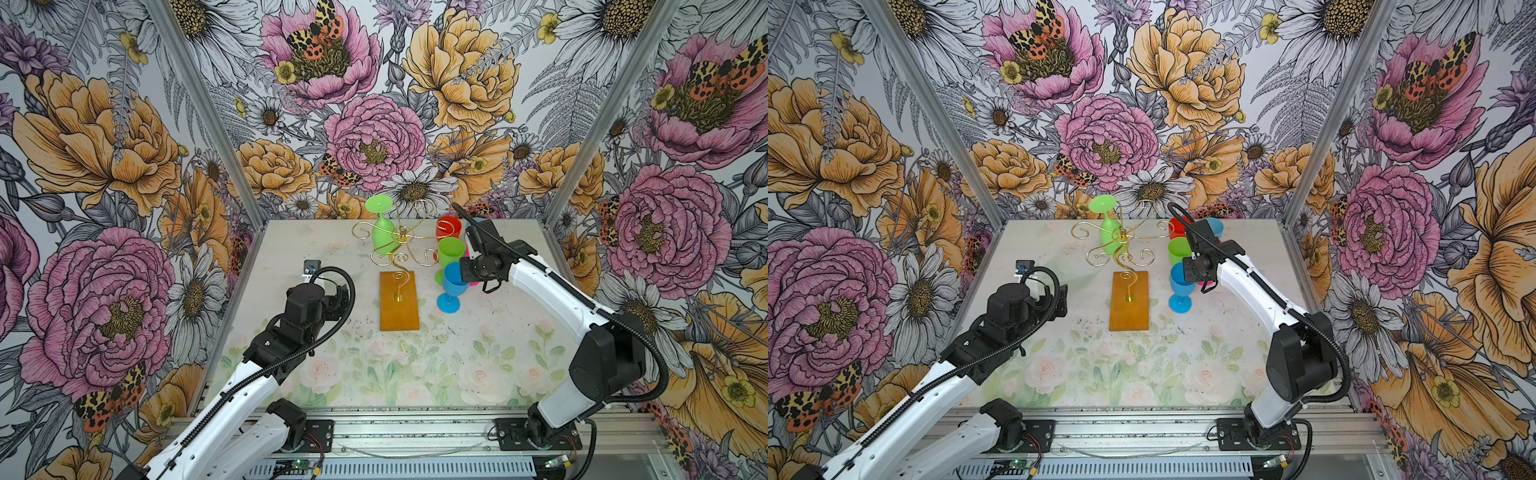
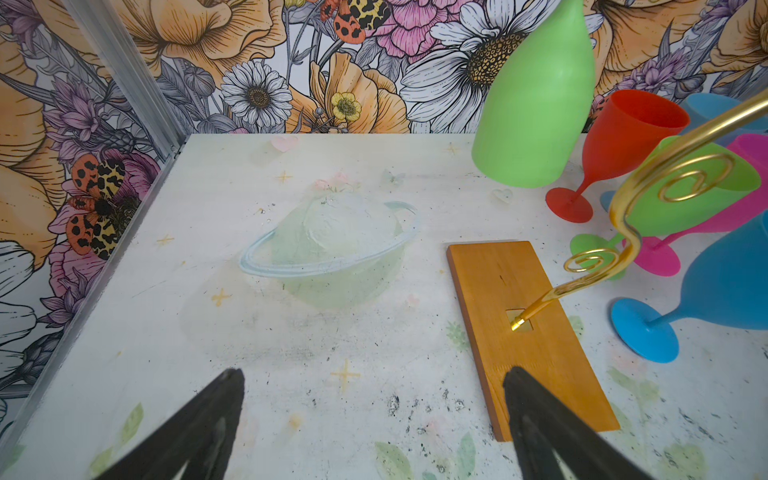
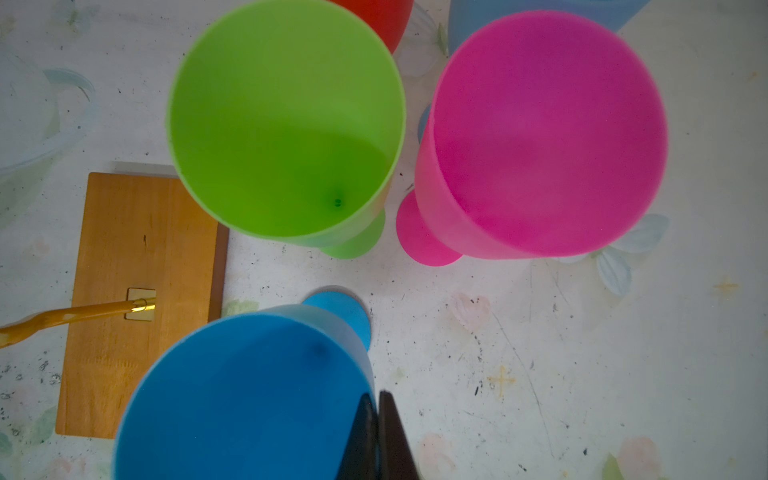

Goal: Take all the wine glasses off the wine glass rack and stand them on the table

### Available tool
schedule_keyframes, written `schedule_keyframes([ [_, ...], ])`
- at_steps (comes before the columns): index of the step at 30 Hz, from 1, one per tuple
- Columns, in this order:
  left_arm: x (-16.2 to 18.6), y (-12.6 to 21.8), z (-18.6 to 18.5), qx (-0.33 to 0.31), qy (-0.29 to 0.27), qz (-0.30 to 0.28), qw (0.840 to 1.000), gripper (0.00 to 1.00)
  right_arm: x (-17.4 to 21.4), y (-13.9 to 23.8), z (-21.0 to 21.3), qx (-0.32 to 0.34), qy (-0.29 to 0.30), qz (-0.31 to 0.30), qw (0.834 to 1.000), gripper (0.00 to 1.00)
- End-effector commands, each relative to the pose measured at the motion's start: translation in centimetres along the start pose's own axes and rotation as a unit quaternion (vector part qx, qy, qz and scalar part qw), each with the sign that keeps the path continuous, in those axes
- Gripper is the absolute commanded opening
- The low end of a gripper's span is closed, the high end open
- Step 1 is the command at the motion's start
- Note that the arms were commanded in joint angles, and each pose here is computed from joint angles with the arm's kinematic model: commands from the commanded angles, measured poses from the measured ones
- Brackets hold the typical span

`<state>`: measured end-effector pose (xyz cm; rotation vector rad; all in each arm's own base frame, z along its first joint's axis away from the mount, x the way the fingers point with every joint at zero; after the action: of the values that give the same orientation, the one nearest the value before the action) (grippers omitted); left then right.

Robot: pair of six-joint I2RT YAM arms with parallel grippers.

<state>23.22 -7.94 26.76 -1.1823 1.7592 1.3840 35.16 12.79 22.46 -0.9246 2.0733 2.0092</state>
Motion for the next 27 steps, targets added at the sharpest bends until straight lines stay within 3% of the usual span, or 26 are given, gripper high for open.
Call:
schedule_keyframes([
  [1,-0.7,0.4,-0.3,0.014,0.015,-0.004,1.000,0.99,-1.3,0.1,0.0,0.008,-0.005,-0.021,1.000,0.00],
  [6,-0.6,0.4,-0.3,0.016,0.014,-0.003,1.000,0.99,-1.3,-0.2,0.2,0.003,-0.006,-0.017,1.000,0.00],
  [14,-0.8,0.1,-0.4,0.029,0.023,0.007,0.999,0.99,-1.3,-0.5,0.5,-0.008,-0.007,-0.016,1.000,0.13],
  [23,-3.2,-0.1,0.3,0.053,0.065,0.008,0.996,0.99,-2.0,1.7,0.7,-0.033,-0.007,-0.047,0.998,0.39],
  [27,-5.4,-0.5,0.1,0.067,0.082,0.005,0.994,0.98,-2.4,3.8,0.3,-0.036,-0.010,-0.075,0.996,0.57],
])
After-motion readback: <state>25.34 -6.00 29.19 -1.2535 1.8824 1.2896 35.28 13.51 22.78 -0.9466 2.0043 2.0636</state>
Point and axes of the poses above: each gripper's point midway between its finger pads, its own y axis back along the fingers, its own z axis along the line the jaws close on, x = y × z, the point moved 6 cm from there along y, back along the fingers, and after that the axes turned 15 degrees about y, right-handed, at the moved point
